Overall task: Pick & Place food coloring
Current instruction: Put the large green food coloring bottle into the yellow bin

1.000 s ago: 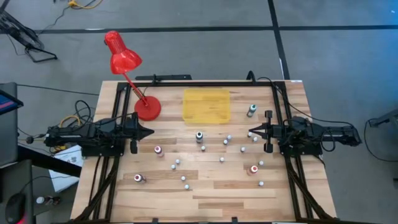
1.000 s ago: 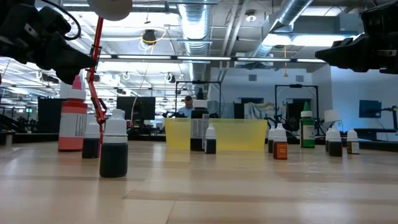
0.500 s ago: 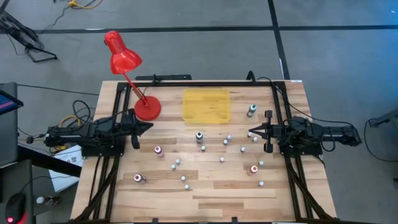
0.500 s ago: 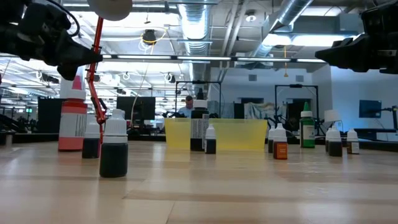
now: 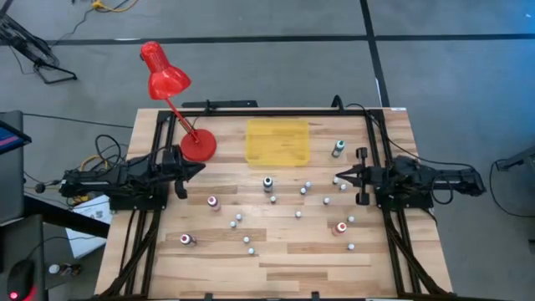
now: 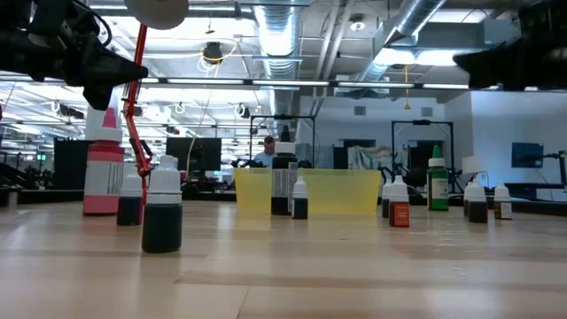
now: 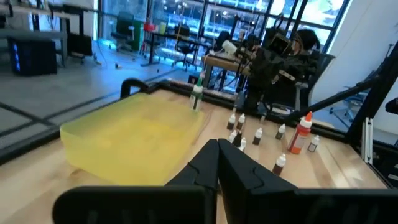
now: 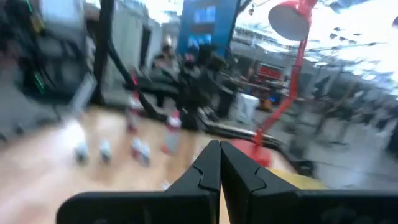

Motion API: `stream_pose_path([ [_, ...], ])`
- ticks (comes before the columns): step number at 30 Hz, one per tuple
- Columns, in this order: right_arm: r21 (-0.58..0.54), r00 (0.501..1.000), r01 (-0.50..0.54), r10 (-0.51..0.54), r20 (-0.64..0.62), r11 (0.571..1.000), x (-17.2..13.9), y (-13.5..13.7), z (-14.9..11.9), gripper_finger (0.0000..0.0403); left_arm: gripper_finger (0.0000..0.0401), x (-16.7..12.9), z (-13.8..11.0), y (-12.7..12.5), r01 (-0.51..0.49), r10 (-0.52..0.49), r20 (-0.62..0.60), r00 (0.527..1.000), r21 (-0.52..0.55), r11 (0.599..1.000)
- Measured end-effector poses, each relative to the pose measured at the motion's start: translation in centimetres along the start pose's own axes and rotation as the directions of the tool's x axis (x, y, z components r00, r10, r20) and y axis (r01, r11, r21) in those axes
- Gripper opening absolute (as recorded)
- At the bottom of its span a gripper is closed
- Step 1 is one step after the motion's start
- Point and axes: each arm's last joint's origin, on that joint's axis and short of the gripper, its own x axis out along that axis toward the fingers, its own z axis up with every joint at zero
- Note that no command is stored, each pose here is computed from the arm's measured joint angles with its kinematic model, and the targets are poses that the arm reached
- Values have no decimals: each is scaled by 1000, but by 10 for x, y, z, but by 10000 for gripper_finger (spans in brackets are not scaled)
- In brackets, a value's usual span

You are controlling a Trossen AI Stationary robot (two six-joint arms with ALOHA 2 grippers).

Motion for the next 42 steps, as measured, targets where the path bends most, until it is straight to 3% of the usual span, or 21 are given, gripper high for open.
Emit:
stream_pose_path([
  [4,138,997,-5,-5,72,990,0,-1,7,0,0,0,3,-1,6,-6,32,999,5,1000],
  [6,124,994,17,-30,103,992,-1,-2,10,0,0,0,5,-1,9,-9,47,999,2,1000],
  [9,44,979,144,-148,137,989,-2,-8,16,0,0,0,6,-1,-2,3,63,998,-4,1000],
  [13,89,950,260,-271,158,962,-3,-14,20,0,0,-1,9,1,-62,60,97,993,12,998],
  [17,21,886,449,-448,119,893,-6,-21,19,0,0,-1,10,3,-167,156,115,981,89,982],
  [22,-85,763,646,-646,31,759,-9,-28,15,0,0,-2,10,7,-287,276,135,952,78,955],
  [32,-127,748,661,-663,38,739,-10,-31,15,0,0,-2,7,10,-378,370,119,921,44,925],
  [38,-51,736,676,-672,79,735,-11,-32,20,0,0,-3,-2,13,-425,425,49,904,-4,905],
  [42,66,714,688,-691,115,722,-13,-34,26,6,0,-3,-6,14,-432,433,9,901,-42,901],
])
